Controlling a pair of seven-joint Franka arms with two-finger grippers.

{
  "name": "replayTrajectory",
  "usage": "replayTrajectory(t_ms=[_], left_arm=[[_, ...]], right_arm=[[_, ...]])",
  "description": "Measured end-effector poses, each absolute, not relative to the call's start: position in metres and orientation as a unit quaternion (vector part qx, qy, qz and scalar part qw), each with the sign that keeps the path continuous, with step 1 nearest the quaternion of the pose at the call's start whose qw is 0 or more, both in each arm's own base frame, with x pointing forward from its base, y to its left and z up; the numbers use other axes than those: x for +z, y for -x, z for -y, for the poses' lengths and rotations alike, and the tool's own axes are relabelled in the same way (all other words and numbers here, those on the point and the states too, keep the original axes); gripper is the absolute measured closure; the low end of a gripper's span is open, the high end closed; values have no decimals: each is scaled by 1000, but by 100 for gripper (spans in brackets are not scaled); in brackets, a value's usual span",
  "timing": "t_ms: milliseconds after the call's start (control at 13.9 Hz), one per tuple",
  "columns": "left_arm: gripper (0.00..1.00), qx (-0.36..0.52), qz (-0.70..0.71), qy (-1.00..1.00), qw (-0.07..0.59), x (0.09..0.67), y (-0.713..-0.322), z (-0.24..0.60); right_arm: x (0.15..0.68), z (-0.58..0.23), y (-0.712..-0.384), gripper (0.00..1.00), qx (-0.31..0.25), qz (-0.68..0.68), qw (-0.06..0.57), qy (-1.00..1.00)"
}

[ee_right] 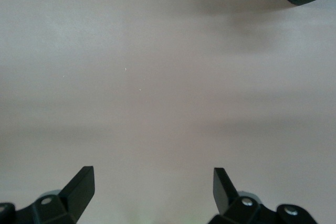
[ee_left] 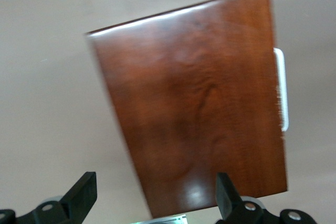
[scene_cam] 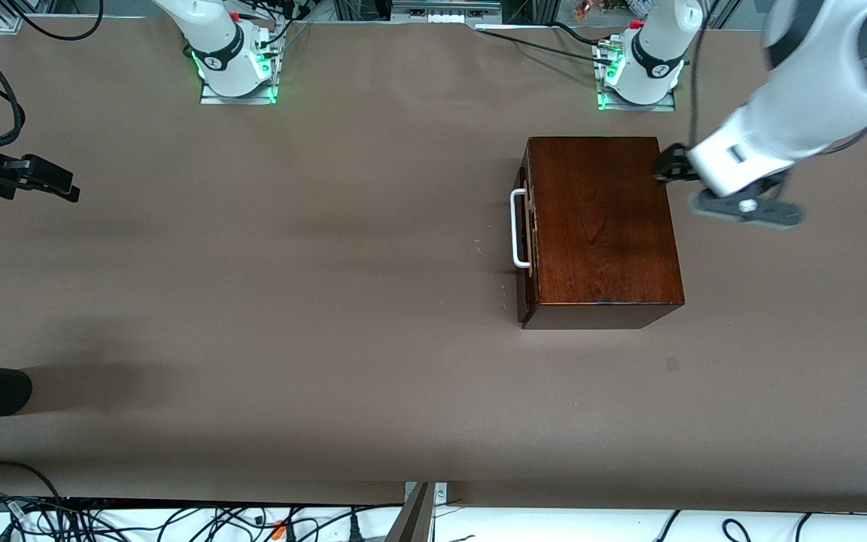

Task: Open drawer, take yellow block, close drawer
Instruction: 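Move the left gripper toward the white drawer handle of the box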

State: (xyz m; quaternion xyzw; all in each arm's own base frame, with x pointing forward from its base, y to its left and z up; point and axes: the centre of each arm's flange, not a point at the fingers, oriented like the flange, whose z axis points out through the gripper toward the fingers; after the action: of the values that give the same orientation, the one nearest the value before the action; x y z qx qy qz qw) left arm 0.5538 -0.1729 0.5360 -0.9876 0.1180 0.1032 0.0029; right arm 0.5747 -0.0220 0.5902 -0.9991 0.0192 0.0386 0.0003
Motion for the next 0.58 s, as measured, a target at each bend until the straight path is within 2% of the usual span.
replayTrajectory(t_ms=[359,575], left_arm=[[0,110,-96,989,-11,476,-574,293],[0,93,-59,994,13,439,-566,355]], right_arm=[[590,22,-575,0,38,-19,0,999],[591,22,-575,0,38,-19,0,999]])
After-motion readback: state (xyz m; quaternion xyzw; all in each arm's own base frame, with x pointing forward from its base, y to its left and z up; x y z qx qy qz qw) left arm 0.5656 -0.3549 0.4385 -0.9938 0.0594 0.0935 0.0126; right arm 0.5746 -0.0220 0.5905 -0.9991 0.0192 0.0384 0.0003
